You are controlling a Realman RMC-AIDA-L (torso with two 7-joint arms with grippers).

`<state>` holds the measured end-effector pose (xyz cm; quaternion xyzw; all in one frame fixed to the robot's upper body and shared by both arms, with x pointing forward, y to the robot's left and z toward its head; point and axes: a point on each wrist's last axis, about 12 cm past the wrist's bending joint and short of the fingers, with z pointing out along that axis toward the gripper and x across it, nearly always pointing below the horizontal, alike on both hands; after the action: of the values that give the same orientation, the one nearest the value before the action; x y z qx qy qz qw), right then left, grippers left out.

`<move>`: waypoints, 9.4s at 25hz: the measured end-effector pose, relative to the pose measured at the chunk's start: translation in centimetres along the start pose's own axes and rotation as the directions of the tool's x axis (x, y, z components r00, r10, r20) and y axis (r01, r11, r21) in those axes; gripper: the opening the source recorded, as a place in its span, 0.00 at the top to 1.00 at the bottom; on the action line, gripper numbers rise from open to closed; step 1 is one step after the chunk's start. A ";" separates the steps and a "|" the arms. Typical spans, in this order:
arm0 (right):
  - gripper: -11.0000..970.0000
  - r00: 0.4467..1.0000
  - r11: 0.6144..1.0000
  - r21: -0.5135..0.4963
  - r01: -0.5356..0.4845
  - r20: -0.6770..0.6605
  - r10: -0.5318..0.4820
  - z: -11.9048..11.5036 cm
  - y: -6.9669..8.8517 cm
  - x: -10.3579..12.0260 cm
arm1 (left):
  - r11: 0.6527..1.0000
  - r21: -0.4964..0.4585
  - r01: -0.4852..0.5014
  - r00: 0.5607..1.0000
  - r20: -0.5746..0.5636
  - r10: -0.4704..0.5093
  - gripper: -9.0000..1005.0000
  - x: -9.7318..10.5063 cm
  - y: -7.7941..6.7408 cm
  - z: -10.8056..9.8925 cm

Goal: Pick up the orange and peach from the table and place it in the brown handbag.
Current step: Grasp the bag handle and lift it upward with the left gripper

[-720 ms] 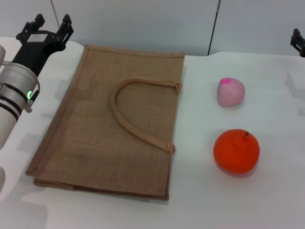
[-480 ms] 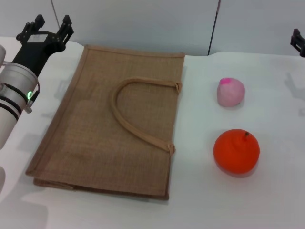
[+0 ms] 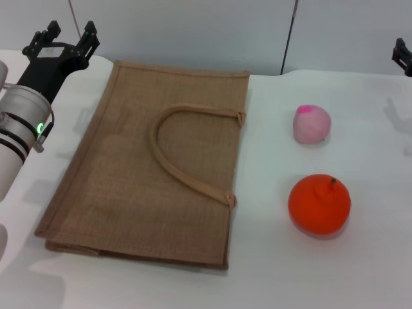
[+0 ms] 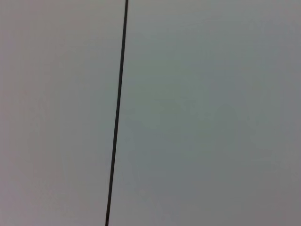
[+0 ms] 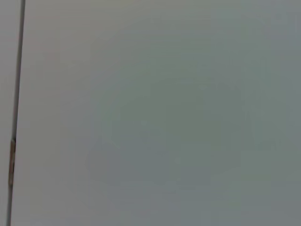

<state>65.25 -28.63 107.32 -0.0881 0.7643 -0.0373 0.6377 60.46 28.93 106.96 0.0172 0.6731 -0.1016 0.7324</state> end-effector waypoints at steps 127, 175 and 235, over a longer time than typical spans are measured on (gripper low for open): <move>0.14 0.998 1.000 0.001 0.020 -0.067 -0.020 -0.2 -0.5 0.9 | 0.897 0.433 0.091 0.725 -0.646 0.239 0.25 -1.1 -0.4 2.6; 0.14 0.998 1.000 0.009 0.009 -0.059 -0.008 0.0 -0.5 0.6 | 0.896 0.435 0.087 0.651 -0.706 0.279 0.38 -0.3 -2.2 3.6; 0.14 0.998 1.000 0.011 0.014 -0.063 -0.014 -0.1 -0.8 0.7 | 0.871 0.490 0.029 0.772 -0.565 0.292 0.86 -4.5 -2.9 6.2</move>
<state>65.11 -29.53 106.75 -0.0886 0.7831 -0.0490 0.6136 65.70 25.68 112.35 0.2759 0.8278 -0.1975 0.4469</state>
